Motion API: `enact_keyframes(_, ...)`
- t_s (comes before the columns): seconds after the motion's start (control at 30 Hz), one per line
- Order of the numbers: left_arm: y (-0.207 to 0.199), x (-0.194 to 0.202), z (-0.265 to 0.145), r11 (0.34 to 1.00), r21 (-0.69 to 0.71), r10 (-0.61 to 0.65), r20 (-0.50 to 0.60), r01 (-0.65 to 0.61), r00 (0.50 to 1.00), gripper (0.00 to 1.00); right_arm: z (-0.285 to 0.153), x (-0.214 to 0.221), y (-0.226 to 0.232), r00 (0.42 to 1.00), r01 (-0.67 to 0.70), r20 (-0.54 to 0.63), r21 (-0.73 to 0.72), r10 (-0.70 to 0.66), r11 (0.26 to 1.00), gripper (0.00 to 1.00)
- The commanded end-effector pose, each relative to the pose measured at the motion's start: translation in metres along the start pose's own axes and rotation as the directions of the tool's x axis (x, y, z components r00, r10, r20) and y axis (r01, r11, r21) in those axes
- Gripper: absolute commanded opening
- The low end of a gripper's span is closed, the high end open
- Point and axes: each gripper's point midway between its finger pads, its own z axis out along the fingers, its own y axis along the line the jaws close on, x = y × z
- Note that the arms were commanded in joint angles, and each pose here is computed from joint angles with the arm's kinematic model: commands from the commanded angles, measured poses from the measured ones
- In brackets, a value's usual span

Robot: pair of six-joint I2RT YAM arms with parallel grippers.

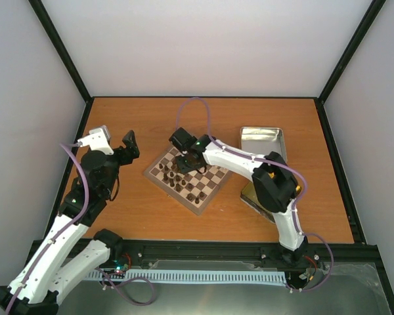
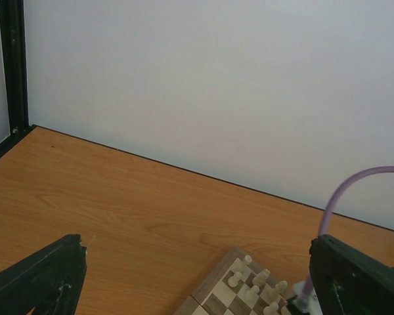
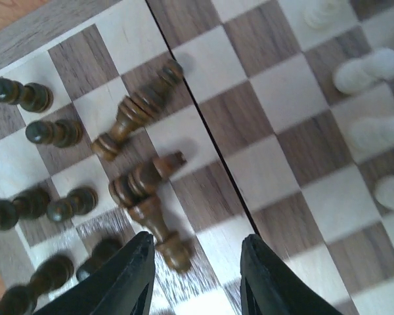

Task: Set up the chess pieces on the board
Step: Pick up the chess piece from the chessboard.

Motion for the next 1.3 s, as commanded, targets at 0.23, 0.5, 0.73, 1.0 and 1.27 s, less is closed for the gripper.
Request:
enact_keyframes(0.23,0.001,0.0,0.003,1.0,-0.015,0.01,0.001,-0.01,1.0,0.94,0.028,0.004,0.021,0.982,0.168,-0.068,-0.098,-0.175,0.981,0.33)
enact_keyframes(0.5,0.0,0.002,0.005,1.0,-0.015,0.013,-0.006,-0.013,1.0,0.94,0.036,0.017,0.022,0.965,0.221,-0.113,-0.126,-0.235,0.967,0.29)
enact_keyframes(0.73,0.0,0.002,0.005,1.0,-0.016,0.013,-0.007,-0.013,1.0,0.94,0.041,0.031,0.017,0.947,0.261,-0.159,-0.124,-0.279,0.957,0.23)
enact_keyframes(1.0,-0.001,0.004,0.006,1.0,-0.011,0.01,-0.013,-0.01,1.0,0.94,0.035,0.04,0.007,0.941,0.282,-0.167,-0.096,-0.294,0.955,0.06)
enact_keyframes(1.27,-0.006,0.016,0.012,1.0,0.02,-0.008,-0.055,0.009,0.998,0.94,0.007,0.033,0.002,0.948,0.308,-0.06,-0.091,-0.314,0.947,0.04)
